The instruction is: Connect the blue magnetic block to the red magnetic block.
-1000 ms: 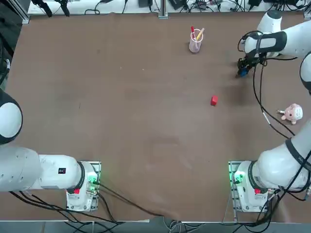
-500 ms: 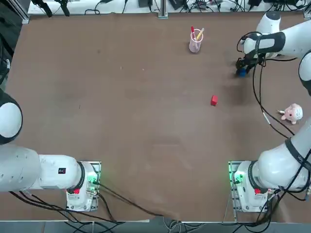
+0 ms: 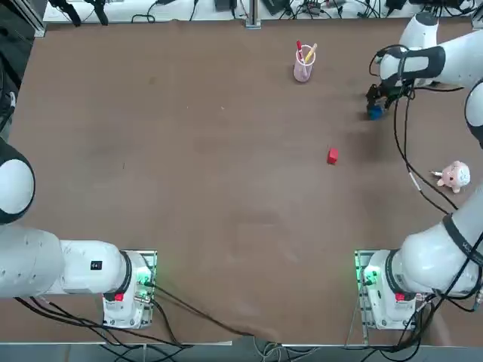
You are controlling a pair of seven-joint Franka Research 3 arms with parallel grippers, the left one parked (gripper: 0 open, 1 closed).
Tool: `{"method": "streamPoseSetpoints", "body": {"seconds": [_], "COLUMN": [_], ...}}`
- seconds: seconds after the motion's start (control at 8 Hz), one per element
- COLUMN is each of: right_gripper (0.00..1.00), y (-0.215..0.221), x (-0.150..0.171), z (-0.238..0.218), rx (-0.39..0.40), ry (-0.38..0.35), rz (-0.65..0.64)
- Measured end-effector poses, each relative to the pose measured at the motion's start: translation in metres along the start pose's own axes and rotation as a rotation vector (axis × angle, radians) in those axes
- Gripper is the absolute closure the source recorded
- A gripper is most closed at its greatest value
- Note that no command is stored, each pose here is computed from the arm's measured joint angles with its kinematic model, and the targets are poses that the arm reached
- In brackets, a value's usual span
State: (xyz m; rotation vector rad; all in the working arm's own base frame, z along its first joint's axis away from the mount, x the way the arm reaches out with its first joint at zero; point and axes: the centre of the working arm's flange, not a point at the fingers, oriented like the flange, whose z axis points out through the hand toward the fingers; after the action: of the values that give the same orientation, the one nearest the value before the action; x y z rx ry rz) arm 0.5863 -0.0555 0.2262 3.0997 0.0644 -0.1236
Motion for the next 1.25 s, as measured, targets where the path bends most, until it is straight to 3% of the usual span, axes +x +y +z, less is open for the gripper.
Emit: {"method": "streamPoseSetpoints", "body": {"seconds": [0.25, 0.5, 1.25], "right_gripper": [0.0, 0.0, 0.0], "y": [-0.011, -0.053, -0.187], "x": [-0.003, -0.009, -0.058], "z": [-0.042, -0.07, -0.077], "rx": [-0.009, -0.021, -0.071], "ry": [0.0, -0.028, -0.104], "rz": [0.044, 0.058, 0.063]}}
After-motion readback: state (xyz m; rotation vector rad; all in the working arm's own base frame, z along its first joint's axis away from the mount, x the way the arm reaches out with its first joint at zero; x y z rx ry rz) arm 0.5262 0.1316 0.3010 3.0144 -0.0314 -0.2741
